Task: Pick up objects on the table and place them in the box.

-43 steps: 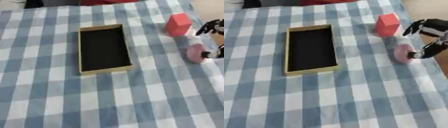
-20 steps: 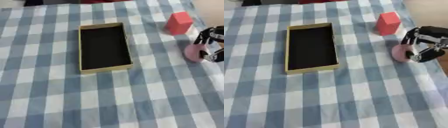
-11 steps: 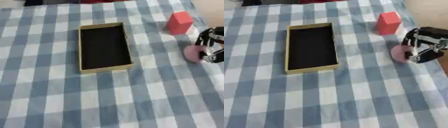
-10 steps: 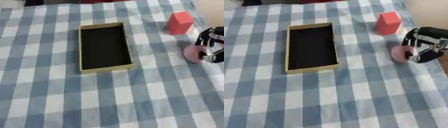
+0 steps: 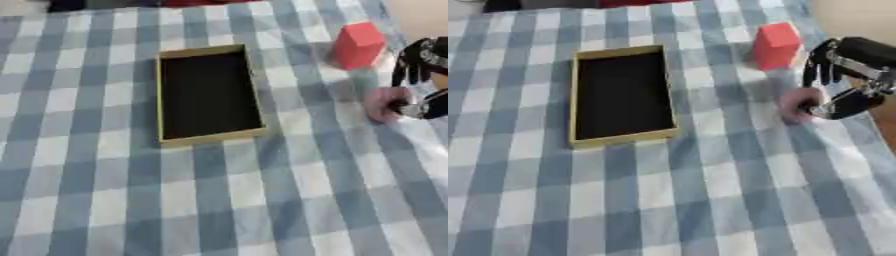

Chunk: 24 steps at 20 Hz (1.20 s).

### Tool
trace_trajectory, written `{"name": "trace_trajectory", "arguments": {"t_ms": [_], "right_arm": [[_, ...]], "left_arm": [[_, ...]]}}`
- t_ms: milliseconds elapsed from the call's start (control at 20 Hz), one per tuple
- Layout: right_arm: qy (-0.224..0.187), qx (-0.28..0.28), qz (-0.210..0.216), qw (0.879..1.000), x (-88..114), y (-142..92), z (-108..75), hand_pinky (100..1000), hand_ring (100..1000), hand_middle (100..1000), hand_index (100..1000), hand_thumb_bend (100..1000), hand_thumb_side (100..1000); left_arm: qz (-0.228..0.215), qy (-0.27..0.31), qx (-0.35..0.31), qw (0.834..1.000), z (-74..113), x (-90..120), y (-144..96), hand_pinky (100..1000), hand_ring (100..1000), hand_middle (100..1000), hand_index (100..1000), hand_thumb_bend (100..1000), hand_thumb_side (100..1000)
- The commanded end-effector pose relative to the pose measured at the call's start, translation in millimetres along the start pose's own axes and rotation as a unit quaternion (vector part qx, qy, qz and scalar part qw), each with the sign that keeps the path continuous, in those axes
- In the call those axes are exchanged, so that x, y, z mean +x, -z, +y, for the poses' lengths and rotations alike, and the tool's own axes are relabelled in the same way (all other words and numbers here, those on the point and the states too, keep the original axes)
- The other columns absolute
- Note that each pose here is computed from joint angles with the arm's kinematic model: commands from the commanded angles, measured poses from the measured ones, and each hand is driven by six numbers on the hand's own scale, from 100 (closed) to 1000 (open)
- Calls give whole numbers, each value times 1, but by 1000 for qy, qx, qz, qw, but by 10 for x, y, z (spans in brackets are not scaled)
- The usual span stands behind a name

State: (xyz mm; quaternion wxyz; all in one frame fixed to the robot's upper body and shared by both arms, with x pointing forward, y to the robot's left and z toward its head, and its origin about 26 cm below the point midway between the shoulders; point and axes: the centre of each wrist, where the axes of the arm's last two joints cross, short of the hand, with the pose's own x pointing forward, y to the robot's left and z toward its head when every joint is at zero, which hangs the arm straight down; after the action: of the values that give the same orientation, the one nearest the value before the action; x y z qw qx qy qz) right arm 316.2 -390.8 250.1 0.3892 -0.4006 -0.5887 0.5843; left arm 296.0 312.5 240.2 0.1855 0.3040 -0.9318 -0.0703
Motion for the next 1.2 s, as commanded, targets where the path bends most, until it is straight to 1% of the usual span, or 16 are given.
{"name": "trace_trajectory", "arguments": {"t_ms": [50,450,700,950,1200], "right_arm": [[-26,-27,-4,999,59,-53,-247,375,439,457,487,345,100],[-17,-40,-34,998,229,-66,-437,378,440,460,489,350,100],[-28,-47,-64,996,370,-62,-622,388,449,467,497,352,100],[-47,-46,-101,993,539,-13,-783,398,456,473,505,353,100],[-56,-42,-148,987,738,98,-901,404,461,478,510,353,100]], "left_arm": [[-17,4,2,1000,54,39,71,864,853,785,857,106,856],[-20,4,0,1000,56,40,78,862,851,784,857,104,855],[-22,2,-1,1000,55,44,86,862,851,784,857,103,857],[-25,0,-4,1000,45,52,101,862,851,784,857,104,855],[-30,-7,-7,999,26,67,125,862,851,784,857,106,855]]}}
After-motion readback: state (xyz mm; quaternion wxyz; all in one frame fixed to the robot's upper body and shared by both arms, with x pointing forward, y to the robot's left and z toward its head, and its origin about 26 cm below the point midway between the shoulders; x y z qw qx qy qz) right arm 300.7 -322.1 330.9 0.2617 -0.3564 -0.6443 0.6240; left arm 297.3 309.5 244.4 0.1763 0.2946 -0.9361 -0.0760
